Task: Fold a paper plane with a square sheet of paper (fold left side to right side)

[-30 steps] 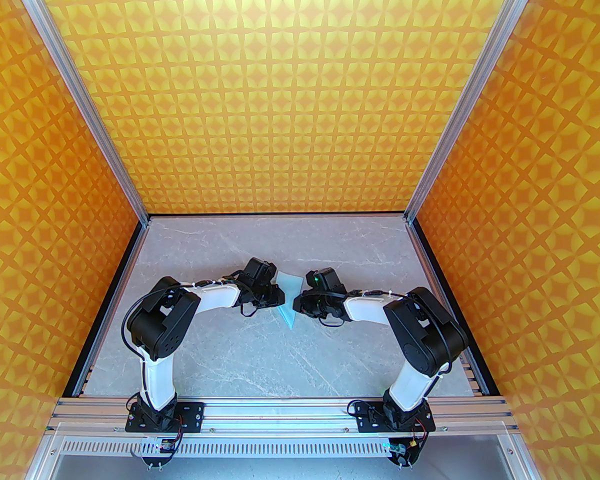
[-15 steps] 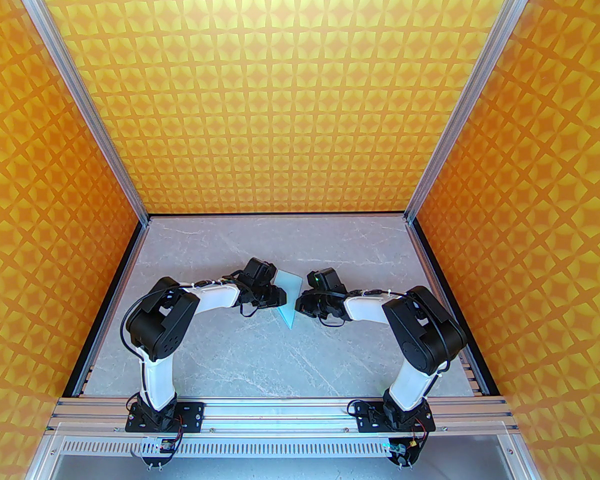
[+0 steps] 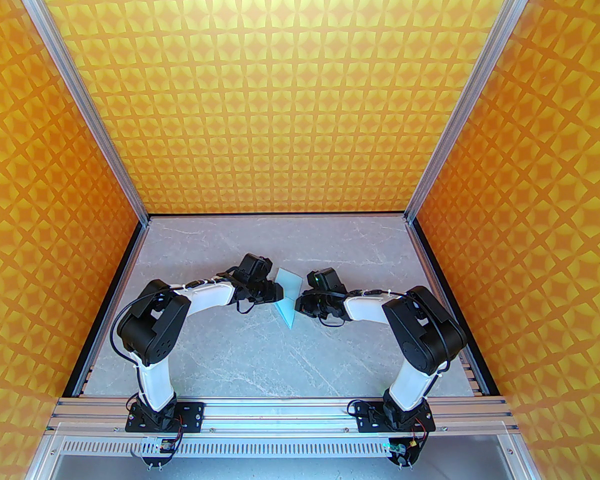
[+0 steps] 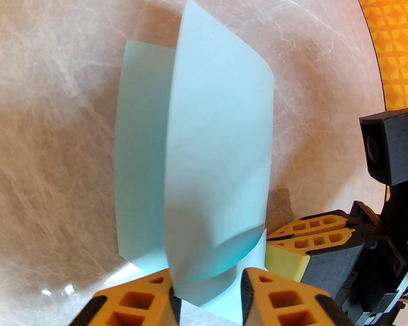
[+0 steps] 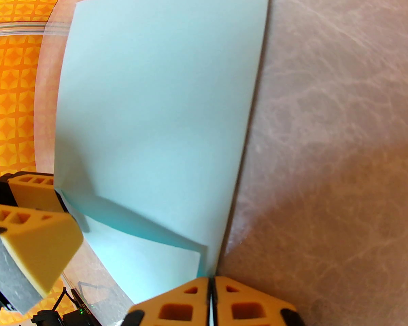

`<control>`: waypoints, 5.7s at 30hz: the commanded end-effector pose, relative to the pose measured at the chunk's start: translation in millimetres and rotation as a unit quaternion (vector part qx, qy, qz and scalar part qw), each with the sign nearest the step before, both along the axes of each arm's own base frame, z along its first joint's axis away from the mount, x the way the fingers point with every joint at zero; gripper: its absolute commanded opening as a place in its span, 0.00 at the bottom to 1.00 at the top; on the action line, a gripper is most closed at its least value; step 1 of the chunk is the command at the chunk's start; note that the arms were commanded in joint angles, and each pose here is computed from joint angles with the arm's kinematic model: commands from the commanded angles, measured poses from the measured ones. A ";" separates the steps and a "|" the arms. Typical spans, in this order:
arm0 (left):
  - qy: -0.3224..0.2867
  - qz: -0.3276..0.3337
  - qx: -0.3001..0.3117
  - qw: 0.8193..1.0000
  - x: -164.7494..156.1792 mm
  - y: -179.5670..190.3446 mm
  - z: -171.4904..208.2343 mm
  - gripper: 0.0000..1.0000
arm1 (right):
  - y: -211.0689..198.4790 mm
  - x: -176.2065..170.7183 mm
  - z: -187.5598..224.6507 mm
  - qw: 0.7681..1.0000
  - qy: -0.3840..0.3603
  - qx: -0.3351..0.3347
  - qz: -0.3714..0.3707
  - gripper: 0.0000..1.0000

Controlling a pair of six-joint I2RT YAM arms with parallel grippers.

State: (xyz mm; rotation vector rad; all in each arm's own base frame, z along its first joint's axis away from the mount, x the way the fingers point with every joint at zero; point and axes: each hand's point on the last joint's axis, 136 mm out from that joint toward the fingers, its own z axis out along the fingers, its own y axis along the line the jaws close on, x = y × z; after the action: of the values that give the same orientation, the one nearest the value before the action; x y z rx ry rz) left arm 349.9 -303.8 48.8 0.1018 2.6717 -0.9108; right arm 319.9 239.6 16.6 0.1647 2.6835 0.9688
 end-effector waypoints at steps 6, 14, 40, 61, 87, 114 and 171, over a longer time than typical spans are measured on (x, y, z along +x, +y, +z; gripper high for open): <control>-0.020 -0.007 0.004 1.000 4.1 1.2 4.5 0.26 | -2.4 -0.1 -7.5 1.000 0.009 -0.007 0.000 0.12; 0.000 -0.004 0.011 1.000 -1.0 0.9 -16.4 0.25 | -4.6 -0.7 -1.7 1.000 0.001 -0.004 -0.002 0.14; -0.043 -0.044 -0.007 0.998 -21.9 -20.3 1.2 0.34 | -7.9 0.5 -4.2 1.000 0.004 -0.007 -0.006 0.13; -0.057 -0.023 0.161 0.985 -22.3 -13.3 -26.3 0.21 | -12.4 1.7 9.6 1.000 -0.010 0.004 -0.011 0.19; -0.060 -0.040 0.163 0.984 -26.1 -24.4 -25.3 0.21 | 2.9 6.1 -6.8 0.998 0.020 0.055 -0.013 0.21; -0.087 -0.035 0.163 0.982 -20.7 -19.5 1.3 0.33 | -7.0 -1.6 -33.6 0.997 0.056 -0.056 -0.021 0.10; -0.090 -0.057 0.213 0.971 -32.3 -23.7 -18.4 0.12 | -2.9 -1.4 -28.7 0.997 0.053 -0.050 -0.009 0.12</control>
State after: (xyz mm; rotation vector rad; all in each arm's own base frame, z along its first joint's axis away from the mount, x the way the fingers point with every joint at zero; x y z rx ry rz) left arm 316.6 -328.4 37.2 0.4131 2.6485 -0.3870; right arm 329.0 245.7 14.9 0.2133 2.7359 0.9545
